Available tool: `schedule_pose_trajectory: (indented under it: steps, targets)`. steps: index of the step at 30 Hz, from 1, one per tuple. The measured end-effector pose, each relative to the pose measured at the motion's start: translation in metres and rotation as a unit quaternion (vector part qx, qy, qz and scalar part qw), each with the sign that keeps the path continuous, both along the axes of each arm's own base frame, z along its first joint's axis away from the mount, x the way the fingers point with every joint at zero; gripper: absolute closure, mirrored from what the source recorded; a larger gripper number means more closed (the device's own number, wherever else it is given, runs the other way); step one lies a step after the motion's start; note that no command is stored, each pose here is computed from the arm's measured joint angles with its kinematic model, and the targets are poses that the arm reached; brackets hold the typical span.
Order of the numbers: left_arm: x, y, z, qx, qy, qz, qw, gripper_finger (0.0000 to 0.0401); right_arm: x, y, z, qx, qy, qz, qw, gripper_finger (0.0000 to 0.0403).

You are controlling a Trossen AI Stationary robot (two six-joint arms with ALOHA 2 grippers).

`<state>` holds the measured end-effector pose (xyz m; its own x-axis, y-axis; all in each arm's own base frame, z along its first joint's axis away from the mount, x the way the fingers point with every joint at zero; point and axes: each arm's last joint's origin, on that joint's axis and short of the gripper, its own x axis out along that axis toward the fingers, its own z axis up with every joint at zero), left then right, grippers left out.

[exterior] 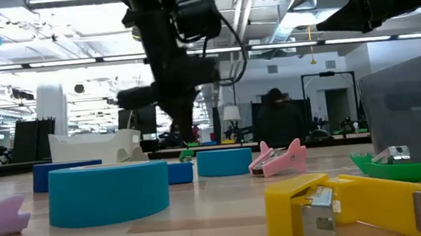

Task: Pick and place Stapler, Stapler remover, tape
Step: Put the top green stapler into the top white bin

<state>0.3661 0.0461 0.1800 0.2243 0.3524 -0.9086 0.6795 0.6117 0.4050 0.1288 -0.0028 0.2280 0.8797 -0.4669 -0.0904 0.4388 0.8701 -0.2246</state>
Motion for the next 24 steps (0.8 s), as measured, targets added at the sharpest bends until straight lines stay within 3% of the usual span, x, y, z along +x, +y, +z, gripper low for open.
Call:
schedule_pose_trajectory:
  steps: [8,16,24]
  targets:
    - [-0.008,0.005,-0.011,-0.048,0.021,-0.03,0.998,0.0398,0.0,0.0,0.0,0.004,-0.003,0.0,1.0,0.0403]
    - [-0.011,0.004,0.008,-0.051,-0.012,-0.048,0.997,0.0398,0.0,0.0,0.001,0.006,-0.01,0.0,1.0,0.0403]
    - [-0.009,0.002,0.023,-0.091,-0.064,-0.068,0.991,0.0395,0.0,0.0,0.0,0.005,-0.003,0.004,1.0,0.0403]
